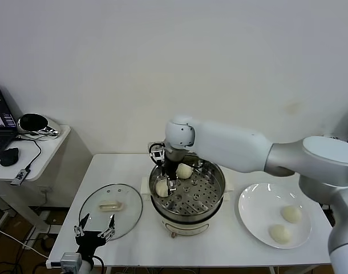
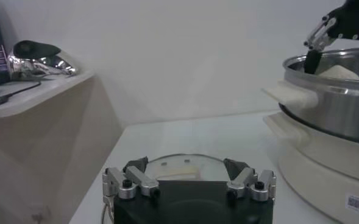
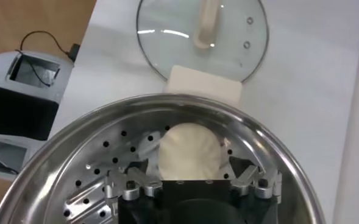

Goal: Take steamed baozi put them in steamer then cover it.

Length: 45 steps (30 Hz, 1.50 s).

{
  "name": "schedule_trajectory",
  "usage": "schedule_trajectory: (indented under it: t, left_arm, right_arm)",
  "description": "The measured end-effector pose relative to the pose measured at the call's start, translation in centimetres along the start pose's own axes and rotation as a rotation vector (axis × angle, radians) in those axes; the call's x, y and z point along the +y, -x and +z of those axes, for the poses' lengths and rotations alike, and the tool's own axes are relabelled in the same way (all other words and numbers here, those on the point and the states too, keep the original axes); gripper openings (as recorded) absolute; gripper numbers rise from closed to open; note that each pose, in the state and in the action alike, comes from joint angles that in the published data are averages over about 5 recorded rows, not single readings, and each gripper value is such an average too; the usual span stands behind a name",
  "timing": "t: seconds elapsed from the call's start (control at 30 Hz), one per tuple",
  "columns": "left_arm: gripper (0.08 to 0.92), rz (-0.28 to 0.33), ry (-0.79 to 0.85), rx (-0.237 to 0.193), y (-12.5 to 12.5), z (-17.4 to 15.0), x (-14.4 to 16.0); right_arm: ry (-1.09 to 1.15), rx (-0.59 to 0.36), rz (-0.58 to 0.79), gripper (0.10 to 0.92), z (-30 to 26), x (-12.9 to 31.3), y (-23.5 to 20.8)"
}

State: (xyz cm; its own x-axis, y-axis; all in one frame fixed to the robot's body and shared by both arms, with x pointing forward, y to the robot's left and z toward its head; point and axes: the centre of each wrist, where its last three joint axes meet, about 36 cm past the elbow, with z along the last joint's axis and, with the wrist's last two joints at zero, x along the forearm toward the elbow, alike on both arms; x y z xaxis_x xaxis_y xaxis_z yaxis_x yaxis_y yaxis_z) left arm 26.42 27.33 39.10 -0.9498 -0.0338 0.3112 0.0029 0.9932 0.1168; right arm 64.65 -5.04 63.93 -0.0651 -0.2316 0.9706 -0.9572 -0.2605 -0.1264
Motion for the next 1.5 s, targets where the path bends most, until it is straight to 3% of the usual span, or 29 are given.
schedule_trajectory:
  t: [0.27, 0.5, 0.87, 1.5]
  left_arm:
    - [0.823, 0.018, 0.004, 0.017, 0.0, 0.2, 0.1]
    - [0.823, 0.02, 0.006, 0.044, -0.2, 0.9, 0.3]
    - [0.823, 0.011, 0.002, 0.068, -0.7, 1.6, 0.0]
    - [0.823, -0.002, 0.011, 0.081, -1.6, 1.7, -0.1]
  right_arm:
    - [0.0, -0.002, 0.066, 0.823, 7.7, 2.4, -7.7]
    - [0.004, 0.062, 0.09, 0.823, 15.9, 6.6, -9.6]
    - [0.034, 0.147, 0.025, 0.823, 24.9, 13.4, -6.1]
    - [0.063, 0.189, -0.124, 0.823, 30.2, 19.9, 2.3]
